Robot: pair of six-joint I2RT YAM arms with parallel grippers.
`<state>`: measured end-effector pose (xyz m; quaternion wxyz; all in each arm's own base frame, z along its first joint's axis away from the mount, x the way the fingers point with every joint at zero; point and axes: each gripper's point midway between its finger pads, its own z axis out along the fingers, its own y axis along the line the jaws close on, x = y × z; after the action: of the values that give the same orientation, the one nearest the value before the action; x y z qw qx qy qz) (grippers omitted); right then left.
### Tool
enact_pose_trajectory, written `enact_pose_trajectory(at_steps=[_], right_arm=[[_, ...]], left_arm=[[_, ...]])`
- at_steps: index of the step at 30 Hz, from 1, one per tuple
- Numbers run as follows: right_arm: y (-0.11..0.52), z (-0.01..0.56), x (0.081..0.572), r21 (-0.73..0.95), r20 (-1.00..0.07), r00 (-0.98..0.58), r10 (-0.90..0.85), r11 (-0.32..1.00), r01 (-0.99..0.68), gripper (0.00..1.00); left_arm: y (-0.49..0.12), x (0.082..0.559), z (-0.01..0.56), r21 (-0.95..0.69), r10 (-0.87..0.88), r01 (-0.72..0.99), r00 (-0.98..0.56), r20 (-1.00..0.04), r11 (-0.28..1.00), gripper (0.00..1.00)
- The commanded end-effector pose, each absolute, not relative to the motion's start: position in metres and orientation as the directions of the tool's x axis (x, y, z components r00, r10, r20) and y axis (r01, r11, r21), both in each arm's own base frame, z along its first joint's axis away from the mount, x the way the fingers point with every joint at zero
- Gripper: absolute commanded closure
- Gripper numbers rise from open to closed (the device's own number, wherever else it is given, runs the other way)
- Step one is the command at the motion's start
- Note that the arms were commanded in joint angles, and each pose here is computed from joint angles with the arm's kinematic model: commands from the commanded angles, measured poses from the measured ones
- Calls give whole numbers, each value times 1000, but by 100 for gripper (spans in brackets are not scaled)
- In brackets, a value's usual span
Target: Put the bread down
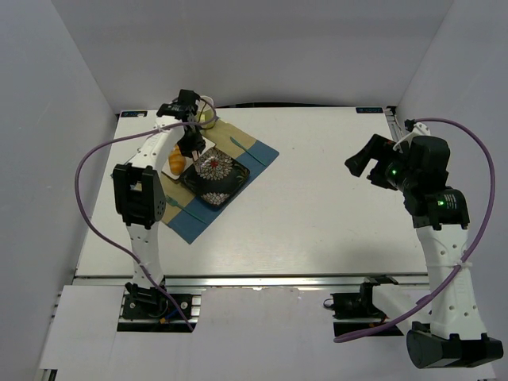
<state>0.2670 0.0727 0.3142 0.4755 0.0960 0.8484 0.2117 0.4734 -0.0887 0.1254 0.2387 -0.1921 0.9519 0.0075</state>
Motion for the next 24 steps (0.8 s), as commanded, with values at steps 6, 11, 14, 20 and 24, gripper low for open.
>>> enact_pose_trajectory(at_steps=[6,11,14,20,24], right_arm=[[76,331,268,463,-791,-484,374,883,-74,11],[75,335,266,461,-797,-472,376,884,-76,11],[76,336,264,465,-796,-473,377,882,-79,11],[76,335,259,467,-794,-477,377,881,-81,11],[76,335,257,466,-794,-478,377,881,-80,11]], left_arm=[[-117,435,198,-238,-325,-237,-819,-472,942,67],[-143,395,181,-202,-233,-159,-871,-433,966,69],[-144,380,168,-195,-232,-162,-877,-421,967,68],[-145,364,150,-168,-206,-150,-896,-393,974,67],[-142,359,142,-154,-206,-157,-898,-390,975,65]])
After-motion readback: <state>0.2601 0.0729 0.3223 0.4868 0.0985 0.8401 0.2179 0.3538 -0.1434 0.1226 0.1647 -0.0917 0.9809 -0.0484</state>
